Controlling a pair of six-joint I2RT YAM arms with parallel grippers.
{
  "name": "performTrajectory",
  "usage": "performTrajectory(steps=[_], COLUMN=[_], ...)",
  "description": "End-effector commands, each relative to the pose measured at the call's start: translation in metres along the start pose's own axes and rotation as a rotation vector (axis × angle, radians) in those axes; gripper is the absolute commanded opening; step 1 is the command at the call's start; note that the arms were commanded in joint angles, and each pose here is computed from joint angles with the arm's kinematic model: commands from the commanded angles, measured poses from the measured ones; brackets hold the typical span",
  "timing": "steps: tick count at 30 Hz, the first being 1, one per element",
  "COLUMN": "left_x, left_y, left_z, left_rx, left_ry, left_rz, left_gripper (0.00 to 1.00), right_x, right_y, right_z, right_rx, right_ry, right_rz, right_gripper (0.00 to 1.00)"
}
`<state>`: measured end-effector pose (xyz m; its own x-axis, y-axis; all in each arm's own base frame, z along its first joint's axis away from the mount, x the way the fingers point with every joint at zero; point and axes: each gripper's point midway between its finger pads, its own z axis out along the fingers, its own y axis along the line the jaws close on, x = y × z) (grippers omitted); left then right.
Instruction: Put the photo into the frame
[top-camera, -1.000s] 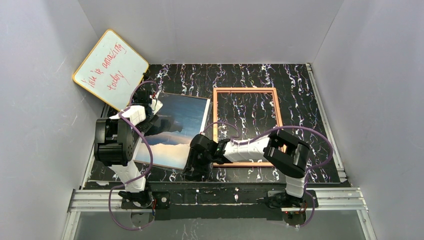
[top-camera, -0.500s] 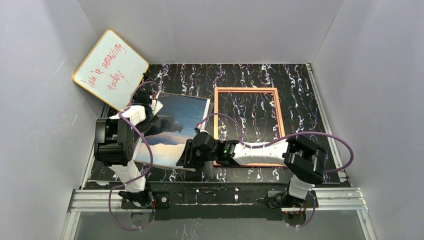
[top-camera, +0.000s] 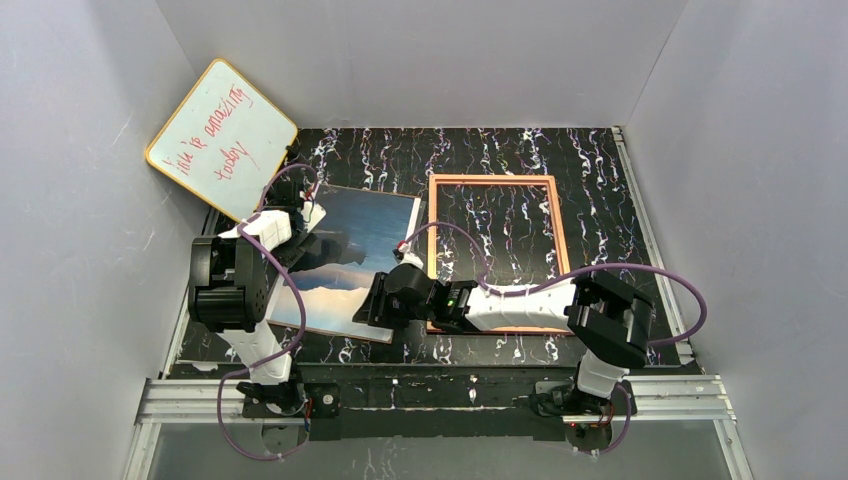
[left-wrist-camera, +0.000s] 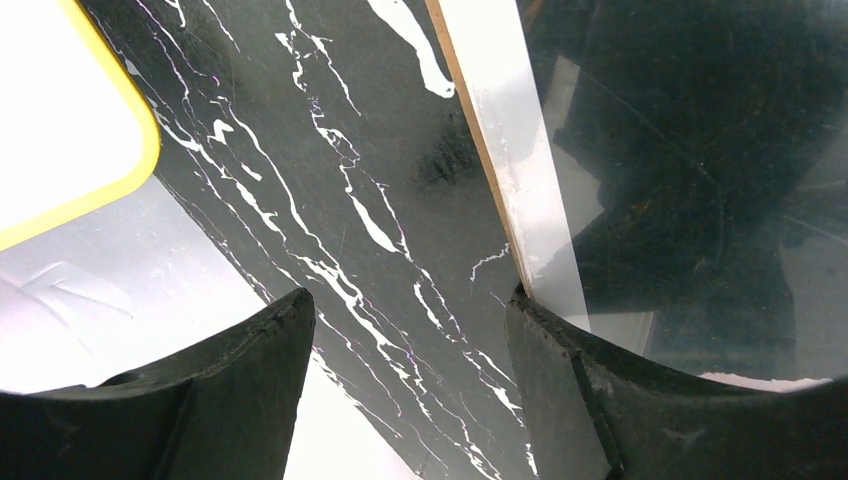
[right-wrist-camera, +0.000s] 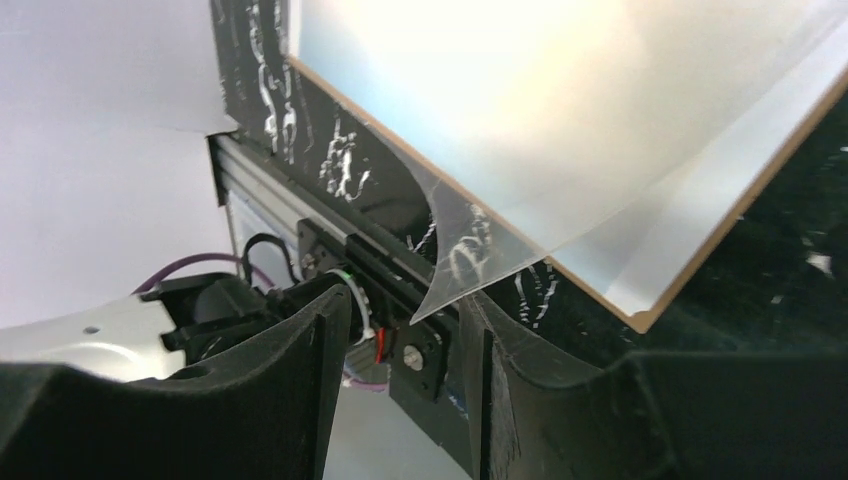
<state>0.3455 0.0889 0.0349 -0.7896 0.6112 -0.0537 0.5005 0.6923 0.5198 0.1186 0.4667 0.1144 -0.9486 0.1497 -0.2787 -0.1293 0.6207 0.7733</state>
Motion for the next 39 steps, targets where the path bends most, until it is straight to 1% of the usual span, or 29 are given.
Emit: performTrajectory(steps=[1,7,14,20,23,28,31,33,35,36,37,39], left_x=[0.008,0.007,0.009,0.008,0.008,0.006,0.001,-0.005,-0.013,-0.017,-0.022,-0.032], left_y=[-0.044,-0.045,-0.046,-0.046,-0.046,-0.045,-0.039,-0.032,-0.018,-0.009,0.000,0.016], left_z=[-0.001,-0.002,-0.001,-0.001,-0.001,-0.003,-0.009,-0.017,-0.027,-0.033,-0.039,-0.053], left_rx=[0.184,0.193,0.201,0.204,0.209,0.219,0.222,0.230,0.220,0.203,0.189,0.173], left_ry=[0.011,0.010,0.018,0.020,0.024,0.026,0.021,0.010,-0.007,-0.018,-0.033,-0.062], left_rz=[0.043,0.041,0.045,0.052,0.054,0.051,0.038,0.018,-0.009,-0.025,-0.039,-0.057], left_gripper=[0.69,0.68,0.67,0.66,0.66,0.64,0.65,0.68,0.75,0.91,0.97,0.98], right_x=[-0.020,-0.011,-0.019,-0.025,-0.031,-0.046,-0.051,-0.055,-0.058,-0.060,-0.062,-0.070], right_y=[-0.025,-0.049,-0.057,-0.058,-0.061,-0.058,-0.048,-0.034,-0.025,-0.021,-0.019,-0.018], right_z=[0.002,0.002,0.001,0.002,-0.001,-0.008,-0.010,-0.013,-0.019,-0.023,-0.030,-0.046], right_rx=[0.098,0.144,0.169,0.150,0.159,0.137,0.123,0.112,0.113,0.112,0.120,0.133], right_ry=[-0.114,-0.099,-0.148,-0.192,-0.224,-0.311,-0.320,-0.315,-0.306,-0.303,-0.305,-0.323], right_rz=[0.015,0.067,0.070,0.071,0.081,0.082,0.026,-0.032,-0.092,-0.122,-0.143,-0.169], right_gripper=[0.53,0.52,0.47,0.44,0.36,0.16,0.01,0.01,0.01,0.01,0.01,0.01])
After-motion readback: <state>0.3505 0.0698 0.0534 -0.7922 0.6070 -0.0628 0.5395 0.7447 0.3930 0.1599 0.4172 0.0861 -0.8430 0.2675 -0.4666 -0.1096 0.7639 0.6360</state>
